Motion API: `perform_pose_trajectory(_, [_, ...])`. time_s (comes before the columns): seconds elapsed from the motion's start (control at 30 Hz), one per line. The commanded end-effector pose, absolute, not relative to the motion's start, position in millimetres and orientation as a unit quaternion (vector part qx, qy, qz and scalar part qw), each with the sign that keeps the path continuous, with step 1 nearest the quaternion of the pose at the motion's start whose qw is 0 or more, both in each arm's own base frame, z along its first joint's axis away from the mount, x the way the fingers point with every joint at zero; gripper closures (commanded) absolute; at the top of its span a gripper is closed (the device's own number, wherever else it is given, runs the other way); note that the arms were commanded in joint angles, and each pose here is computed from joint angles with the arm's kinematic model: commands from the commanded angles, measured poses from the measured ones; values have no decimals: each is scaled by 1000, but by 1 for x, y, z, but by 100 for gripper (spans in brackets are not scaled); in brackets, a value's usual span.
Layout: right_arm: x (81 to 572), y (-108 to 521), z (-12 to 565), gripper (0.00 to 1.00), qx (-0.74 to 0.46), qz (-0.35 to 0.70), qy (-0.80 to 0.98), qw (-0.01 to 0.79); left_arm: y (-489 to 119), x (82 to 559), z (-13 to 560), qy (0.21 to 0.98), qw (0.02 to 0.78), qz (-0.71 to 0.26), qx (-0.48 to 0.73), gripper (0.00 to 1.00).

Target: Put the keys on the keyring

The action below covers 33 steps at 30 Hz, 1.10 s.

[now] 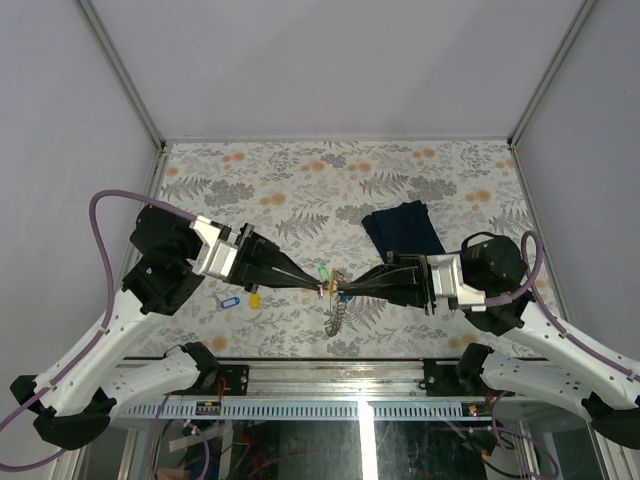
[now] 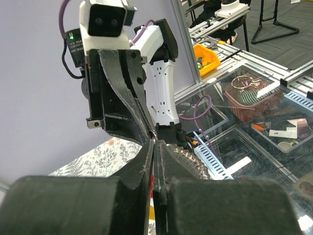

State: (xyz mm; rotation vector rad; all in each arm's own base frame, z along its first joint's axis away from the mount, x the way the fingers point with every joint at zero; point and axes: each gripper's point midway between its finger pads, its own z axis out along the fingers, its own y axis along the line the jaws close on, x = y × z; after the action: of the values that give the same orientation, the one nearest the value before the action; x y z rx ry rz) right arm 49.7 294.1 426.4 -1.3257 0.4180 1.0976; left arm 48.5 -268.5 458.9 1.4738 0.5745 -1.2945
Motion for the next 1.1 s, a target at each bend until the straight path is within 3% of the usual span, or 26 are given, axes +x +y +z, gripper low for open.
perform_pose_trajectory(0.0, [46, 286, 472, 100, -528, 528, 220, 628, -264, 46, 473, 227, 546, -524, 613, 100])
perform_pose_trajectory(0.63, [35, 282, 503, 100, -380, 722, 264, 514, -259, 44, 491, 202, 598, -523, 572, 100])
perform_pose_trajectory(1.07, [51, 299, 494, 100, -355, 733, 320, 485, -259, 45, 493, 200, 604, -522, 568, 100])
